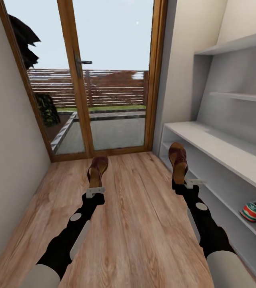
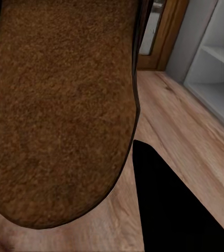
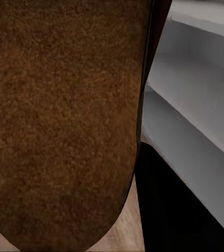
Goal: Pick up the two gym shoes and the two sandals from the corridor floor and place them onto the hallstand (shoe rack) in the corridor, making sure they are on the rack and not on the floor. Arrange them so the two gym shoes are next to each other and the two sandals are next to each other.
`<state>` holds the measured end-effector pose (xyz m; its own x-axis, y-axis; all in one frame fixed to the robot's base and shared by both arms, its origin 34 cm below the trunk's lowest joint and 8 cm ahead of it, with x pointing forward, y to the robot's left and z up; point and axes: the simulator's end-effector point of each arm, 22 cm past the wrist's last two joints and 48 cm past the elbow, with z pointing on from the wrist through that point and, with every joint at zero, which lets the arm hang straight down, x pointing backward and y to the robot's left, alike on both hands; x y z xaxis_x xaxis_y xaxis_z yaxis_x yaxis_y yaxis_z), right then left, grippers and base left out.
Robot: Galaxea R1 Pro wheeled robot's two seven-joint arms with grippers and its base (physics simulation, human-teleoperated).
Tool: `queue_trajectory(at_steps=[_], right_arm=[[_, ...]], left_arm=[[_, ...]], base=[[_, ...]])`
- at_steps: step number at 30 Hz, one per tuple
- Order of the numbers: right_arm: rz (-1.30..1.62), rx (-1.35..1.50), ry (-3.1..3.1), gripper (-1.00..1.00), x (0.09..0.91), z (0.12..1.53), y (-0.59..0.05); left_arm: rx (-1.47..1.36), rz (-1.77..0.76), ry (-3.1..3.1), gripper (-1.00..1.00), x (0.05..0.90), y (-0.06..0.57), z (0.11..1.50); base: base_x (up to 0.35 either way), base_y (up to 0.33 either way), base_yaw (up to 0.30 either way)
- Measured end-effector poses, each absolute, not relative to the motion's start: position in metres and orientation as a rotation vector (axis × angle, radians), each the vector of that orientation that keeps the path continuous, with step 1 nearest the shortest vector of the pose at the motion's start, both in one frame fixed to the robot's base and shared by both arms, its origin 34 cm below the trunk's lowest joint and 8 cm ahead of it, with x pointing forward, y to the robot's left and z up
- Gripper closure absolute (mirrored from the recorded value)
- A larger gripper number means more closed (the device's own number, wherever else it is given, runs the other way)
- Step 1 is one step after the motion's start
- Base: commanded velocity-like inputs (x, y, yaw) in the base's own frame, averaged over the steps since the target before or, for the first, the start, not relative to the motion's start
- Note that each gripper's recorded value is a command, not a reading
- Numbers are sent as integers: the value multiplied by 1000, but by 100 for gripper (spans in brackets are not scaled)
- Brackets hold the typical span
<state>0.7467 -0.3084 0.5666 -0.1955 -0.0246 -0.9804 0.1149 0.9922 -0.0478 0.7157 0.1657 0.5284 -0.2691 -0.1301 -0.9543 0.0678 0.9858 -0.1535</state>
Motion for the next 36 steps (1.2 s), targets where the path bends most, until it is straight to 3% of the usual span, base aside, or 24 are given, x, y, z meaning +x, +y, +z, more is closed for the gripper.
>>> queue_trajectory(at_steps=[15,36], right_arm=[[-125,67,1764,100,747,566,-308],[-126,66,1763,100,747,566,-308]], left_arm=[[-45,-189,1834,100,716,166,528],[-46,-190,1834,100,716,165,528]], base=[[342,54,-259],[290,181,-19]])
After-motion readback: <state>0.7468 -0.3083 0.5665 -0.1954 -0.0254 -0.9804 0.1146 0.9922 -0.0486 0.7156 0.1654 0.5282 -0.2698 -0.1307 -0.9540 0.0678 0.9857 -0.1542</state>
